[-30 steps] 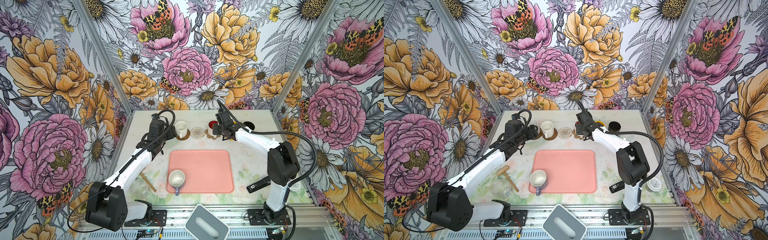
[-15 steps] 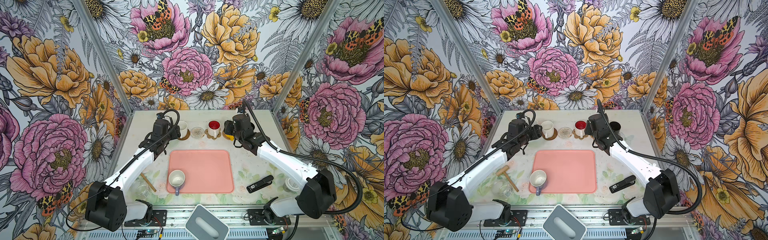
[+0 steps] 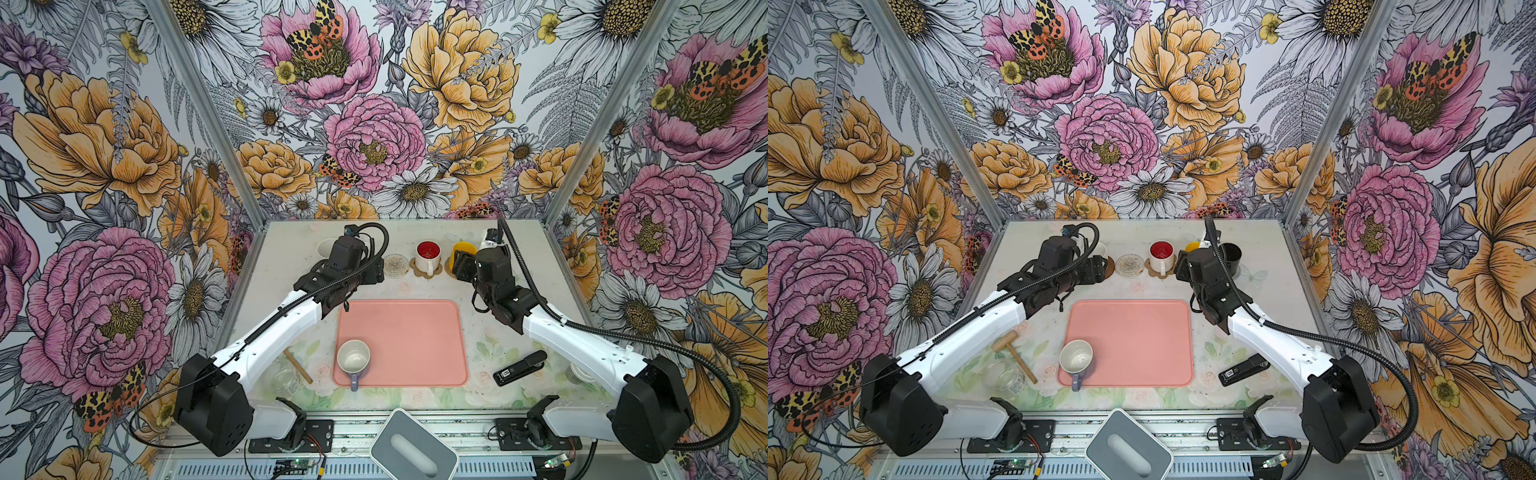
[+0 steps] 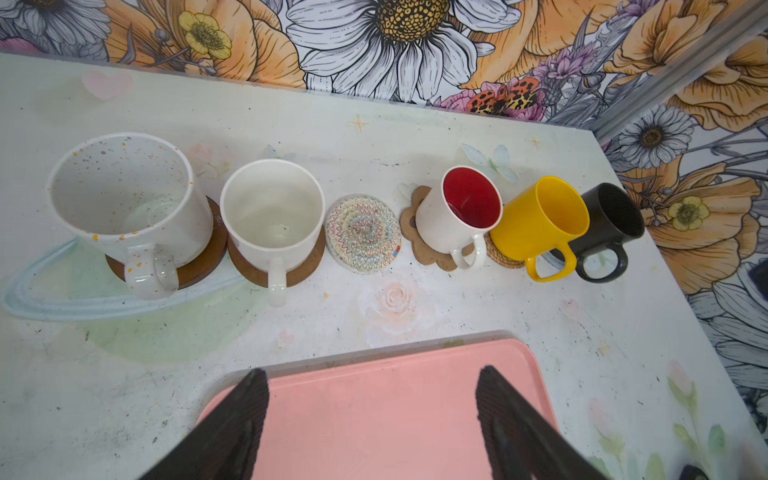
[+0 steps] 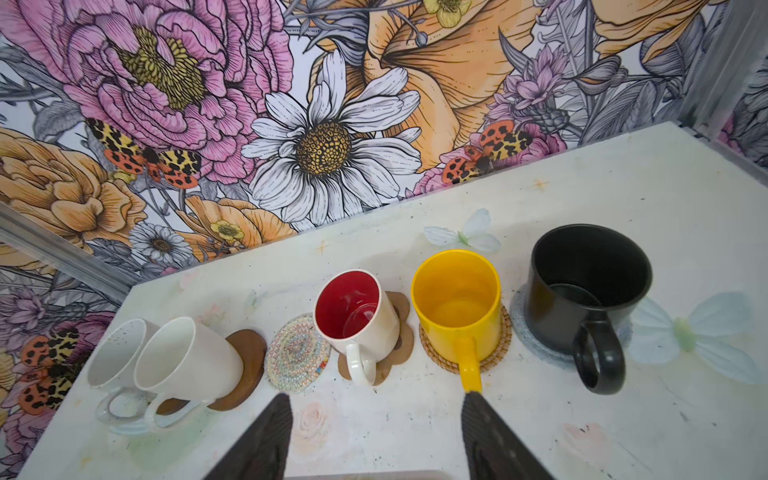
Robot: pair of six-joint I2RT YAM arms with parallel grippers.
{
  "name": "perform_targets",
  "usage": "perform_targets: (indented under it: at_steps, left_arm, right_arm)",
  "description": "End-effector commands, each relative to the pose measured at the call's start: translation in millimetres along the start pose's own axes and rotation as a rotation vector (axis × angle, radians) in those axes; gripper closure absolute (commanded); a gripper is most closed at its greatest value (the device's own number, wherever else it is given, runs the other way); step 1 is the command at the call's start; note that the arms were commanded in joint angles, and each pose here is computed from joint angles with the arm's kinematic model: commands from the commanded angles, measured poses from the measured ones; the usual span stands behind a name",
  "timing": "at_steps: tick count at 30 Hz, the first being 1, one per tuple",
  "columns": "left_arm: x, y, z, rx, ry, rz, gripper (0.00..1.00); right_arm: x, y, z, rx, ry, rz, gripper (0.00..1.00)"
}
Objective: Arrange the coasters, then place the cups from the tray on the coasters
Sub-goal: 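Open and raise the right gripper while the left gripper moves toward the tray, then move the left gripper over the white mug on the pink tray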
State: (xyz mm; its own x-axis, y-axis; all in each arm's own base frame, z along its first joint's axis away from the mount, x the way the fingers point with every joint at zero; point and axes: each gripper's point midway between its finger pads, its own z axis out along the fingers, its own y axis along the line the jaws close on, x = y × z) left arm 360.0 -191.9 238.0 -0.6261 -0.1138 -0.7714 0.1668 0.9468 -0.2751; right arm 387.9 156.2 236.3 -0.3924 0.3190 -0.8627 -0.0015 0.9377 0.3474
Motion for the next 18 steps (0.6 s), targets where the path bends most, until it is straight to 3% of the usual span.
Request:
perform_targets:
  at_steps: [1, 7, 18]
  left_arm:
    - [13, -1, -24, 0.006, 0.029, 0.043, 0.19]
    - [42, -3, -55, 0.03, 0.087, 0.046, 0.19]
    - [119, 0, -86, 0.037, 0.336, 0.019, 0.17]
  right_arm:
    - [-22, 16, -4, -0.115, -0.127, 0.044, 0.27]
    - [-21, 24, -1, -0.173, -0.149, 0.025, 0.22]
    - [-18, 24, 7, -0.189, -0.16, 0.036, 0.15]
